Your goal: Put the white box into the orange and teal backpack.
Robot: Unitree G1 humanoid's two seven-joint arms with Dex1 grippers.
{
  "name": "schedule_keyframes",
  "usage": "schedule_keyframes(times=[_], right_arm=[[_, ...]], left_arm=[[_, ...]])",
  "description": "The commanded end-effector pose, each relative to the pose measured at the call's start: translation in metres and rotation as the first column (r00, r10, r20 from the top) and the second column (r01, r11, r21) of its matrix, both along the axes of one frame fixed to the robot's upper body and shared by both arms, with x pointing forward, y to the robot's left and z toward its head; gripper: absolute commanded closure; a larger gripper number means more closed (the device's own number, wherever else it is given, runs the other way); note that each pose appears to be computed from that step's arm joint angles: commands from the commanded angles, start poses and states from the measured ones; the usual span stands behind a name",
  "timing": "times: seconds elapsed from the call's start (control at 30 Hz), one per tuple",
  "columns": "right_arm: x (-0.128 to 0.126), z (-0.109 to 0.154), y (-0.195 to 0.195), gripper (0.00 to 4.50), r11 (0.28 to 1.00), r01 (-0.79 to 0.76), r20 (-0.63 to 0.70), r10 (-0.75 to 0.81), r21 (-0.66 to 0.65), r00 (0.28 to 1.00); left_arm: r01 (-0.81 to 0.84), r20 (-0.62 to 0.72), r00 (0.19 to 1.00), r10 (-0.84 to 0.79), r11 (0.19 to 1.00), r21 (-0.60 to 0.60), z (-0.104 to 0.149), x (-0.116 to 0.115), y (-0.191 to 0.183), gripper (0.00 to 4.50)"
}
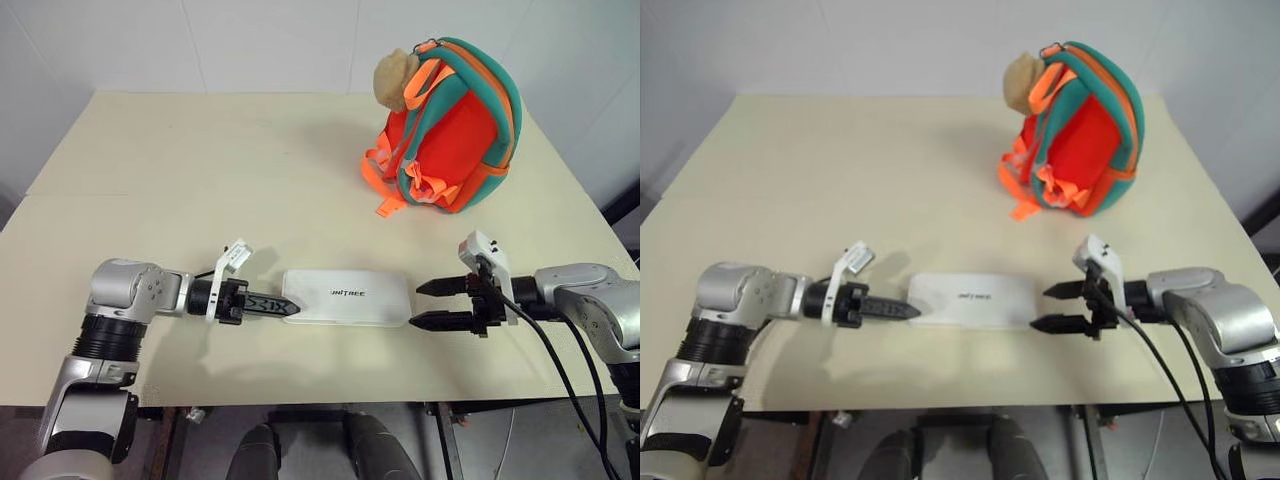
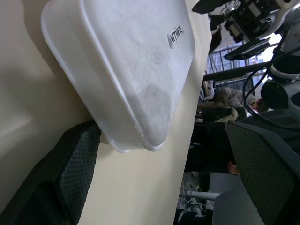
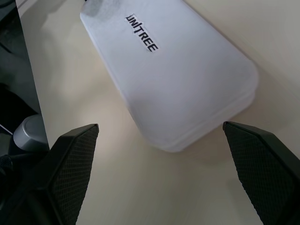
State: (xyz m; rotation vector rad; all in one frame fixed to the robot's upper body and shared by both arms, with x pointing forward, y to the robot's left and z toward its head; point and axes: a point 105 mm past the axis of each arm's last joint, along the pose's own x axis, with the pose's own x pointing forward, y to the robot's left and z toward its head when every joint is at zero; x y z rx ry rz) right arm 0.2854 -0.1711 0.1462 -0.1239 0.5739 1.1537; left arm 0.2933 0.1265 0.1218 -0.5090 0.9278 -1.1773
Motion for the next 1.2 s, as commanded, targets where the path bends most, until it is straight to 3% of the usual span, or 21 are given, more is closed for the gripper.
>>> schedule_keyframes(times=[0.03, 0.47, 1.0, 1.1, 1.2], right_arm=[[0.003, 0.000, 0.007, 0.00, 1.000, -0.014, 0.004, 0.014, 0.027, 1.000], [0.012, -0.003, 0.016, 0.00, 0.998, -0.055, -0.005, 0.055, 0.043, 0.998], [-0.006, -0.013, 0.002, 0.00, 0.986, -0.169, -0.009, 0.169, -0.013, 0.986], [-0.008, -0.015, 0.000, 0.00, 0.986, -0.167, -0.012, 0.167, -0.019, 0.986], [-0.009, -0.016, -0.002, 0.00, 0.985, -0.169, -0.012, 0.169, -0.021, 0.986]], left_arm=[[0.008, -0.067, 0.998, -0.008, 1.000, 0.004, -0.015, -0.004, -0.012, 0.03], [-0.029, -0.154, 0.988, 0.015, 0.996, -0.084, -0.010, 0.001, -0.022, 0.03], [-0.061, -0.259, 0.966, -0.003, 0.969, -0.239, 0.008, 0.009, -0.027, 0.03], [-0.070, -0.264, 0.964, -0.005, 0.959, -0.273, 0.012, 0.011, -0.027, 0.59], [-0.076, -0.267, 0.964, -0.008, 0.949, -0.305, 0.018, 0.012, -0.026, 1.48]])
